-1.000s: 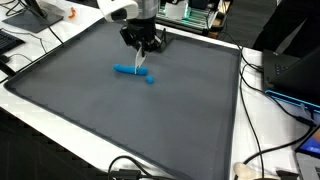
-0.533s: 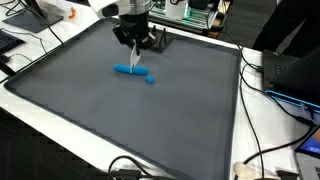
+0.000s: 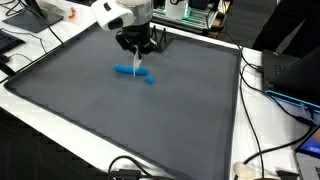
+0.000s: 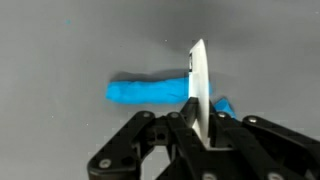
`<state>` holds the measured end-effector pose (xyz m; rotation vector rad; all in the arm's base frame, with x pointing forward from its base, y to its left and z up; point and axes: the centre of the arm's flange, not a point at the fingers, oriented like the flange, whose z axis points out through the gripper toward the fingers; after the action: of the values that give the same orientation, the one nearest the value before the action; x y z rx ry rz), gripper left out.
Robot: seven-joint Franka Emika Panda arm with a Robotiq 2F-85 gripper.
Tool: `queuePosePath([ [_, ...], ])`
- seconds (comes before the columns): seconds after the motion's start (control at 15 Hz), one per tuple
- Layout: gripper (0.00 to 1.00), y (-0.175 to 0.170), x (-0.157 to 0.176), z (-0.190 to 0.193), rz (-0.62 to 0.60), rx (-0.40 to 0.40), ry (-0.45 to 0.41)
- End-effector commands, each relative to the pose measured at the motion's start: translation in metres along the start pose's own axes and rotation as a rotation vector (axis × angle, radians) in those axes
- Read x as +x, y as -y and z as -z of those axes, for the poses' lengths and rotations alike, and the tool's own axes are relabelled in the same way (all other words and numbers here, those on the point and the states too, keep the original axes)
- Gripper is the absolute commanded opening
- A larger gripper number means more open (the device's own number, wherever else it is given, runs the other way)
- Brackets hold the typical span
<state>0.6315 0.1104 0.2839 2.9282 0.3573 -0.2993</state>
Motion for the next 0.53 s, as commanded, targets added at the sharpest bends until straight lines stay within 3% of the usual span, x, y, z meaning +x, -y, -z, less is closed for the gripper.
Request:
queuePosePath([
  [0.0,0.02,0.0003,0.0032,-0.0119,0.031,-0.006,0.012],
  [0.47,0.02,0.0032,0.0073,-0.0217,0.056,-0.022,0.011],
])
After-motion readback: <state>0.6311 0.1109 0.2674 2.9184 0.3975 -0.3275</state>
